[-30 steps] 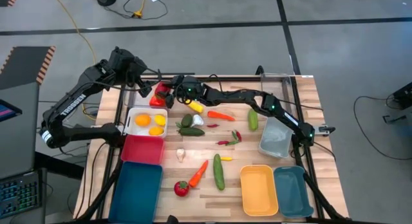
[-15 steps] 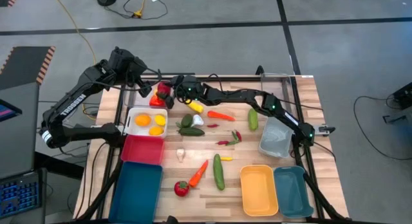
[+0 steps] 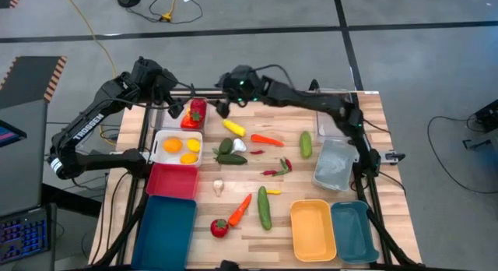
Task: Sort produce into baskets
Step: Put the bottom orange carrot into the right transparent bin
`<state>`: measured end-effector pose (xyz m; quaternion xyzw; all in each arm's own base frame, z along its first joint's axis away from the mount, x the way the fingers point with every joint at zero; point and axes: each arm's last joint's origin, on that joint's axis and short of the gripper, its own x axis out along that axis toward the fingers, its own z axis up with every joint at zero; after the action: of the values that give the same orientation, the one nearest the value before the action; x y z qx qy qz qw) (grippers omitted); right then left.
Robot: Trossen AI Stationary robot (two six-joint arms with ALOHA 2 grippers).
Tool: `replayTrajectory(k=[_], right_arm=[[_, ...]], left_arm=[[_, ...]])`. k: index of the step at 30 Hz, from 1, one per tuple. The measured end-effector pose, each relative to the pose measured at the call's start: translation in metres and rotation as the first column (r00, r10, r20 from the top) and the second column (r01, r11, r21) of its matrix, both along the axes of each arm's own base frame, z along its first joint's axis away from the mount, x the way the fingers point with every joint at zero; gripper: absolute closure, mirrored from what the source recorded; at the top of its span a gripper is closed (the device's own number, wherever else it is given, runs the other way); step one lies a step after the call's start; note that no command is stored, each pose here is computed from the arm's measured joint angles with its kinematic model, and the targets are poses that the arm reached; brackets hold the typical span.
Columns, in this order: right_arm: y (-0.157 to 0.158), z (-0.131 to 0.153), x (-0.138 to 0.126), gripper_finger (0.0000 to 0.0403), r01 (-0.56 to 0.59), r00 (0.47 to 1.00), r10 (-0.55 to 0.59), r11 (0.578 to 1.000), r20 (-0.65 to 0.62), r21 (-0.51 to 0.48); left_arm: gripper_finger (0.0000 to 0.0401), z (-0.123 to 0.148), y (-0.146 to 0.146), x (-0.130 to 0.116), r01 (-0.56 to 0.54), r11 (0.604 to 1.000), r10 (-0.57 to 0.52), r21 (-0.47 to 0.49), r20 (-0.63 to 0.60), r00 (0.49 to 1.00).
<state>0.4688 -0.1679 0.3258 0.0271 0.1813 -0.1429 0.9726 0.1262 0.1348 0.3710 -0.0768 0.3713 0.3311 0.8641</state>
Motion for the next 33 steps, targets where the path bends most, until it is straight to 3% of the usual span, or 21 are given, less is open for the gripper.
replayTrajectory(k=[7,13,19,23,33], right_arm=[[0.018,0.033,-0.051,0.0021,-0.038,0.986,0.033,0.999,-0.163,-0.024],[0.034,0.027,-0.092,0.0021,0.008,0.971,-0.008,1.0,-0.238,0.002],[0.047,0.018,-0.134,0.0021,0.1,0.961,-0.088,0.994,-0.263,0.033],[0.058,0.01,-0.153,0.0021,0.11,0.959,-0.089,0.992,-0.269,0.064],[0.098,0.011,-0.183,0.0021,0.029,0.97,-0.009,0.996,-0.243,0.08]], left_arm=[[0.0038,0.0,-0.008,0.008,0.097,0.993,-0.092,-0.069,0.073,0.993],[0.0038,0.0,-0.03,0.026,0.246,0.964,-0.237,-0.096,0.101,0.966],[0.0038,0.001,-0.063,0.044,0.391,0.91,-0.373,-0.137,0.137,0.918],[0.0038,0.0,-0.084,0.057,0.432,0.89,-0.411,-0.145,0.151,0.899],[0.0038,-0.02,-0.13,0.105,0.497,0.844,-0.481,-0.203,0.125,0.868]])
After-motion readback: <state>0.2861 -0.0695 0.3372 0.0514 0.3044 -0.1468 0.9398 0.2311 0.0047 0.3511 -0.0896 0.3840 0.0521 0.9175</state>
